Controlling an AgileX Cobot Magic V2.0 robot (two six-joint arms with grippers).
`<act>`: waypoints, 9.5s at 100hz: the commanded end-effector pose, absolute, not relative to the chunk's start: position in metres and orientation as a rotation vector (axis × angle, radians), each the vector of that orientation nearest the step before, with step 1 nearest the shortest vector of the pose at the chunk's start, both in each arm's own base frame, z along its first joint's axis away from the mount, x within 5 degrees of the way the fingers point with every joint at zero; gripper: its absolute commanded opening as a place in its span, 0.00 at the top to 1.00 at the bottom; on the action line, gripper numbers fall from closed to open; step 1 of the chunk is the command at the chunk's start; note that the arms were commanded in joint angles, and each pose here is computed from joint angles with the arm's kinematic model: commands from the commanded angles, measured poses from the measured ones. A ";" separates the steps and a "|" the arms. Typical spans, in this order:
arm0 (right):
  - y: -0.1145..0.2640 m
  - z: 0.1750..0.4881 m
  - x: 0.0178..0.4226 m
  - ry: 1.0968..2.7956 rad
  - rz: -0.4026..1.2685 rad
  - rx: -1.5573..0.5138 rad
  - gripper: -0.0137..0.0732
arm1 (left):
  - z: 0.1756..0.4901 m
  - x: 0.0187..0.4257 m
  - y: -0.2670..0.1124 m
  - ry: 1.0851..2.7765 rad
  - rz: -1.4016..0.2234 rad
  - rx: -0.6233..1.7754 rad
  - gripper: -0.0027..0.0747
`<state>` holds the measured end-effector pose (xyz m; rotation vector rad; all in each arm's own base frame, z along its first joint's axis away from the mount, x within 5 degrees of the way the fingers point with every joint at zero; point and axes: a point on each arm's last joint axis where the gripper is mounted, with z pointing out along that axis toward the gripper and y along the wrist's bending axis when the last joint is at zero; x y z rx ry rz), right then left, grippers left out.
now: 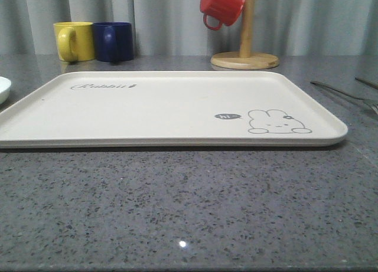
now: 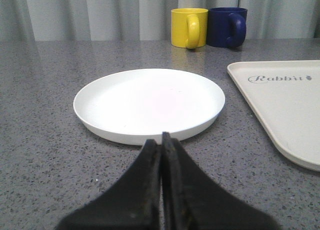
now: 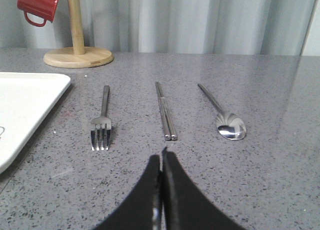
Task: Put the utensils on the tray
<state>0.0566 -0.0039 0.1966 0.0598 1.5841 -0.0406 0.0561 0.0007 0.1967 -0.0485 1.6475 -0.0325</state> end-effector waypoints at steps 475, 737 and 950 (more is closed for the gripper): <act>-0.003 0.204 0.055 1.493 -0.049 0.048 0.92 | 0.310 0.368 -0.066 2.606 -0.457 0.229 0.68; -0.009 0.306 0.119 2.010 -0.036 0.114 0.65 | 0.312 0.038 -0.012 1.701 -0.152 0.162 0.99; 0.169 0.339 0.344 2.684 0.209 -0.316 0.92 | 0.312 0.038 -0.012 1.701 -0.152 0.162 0.99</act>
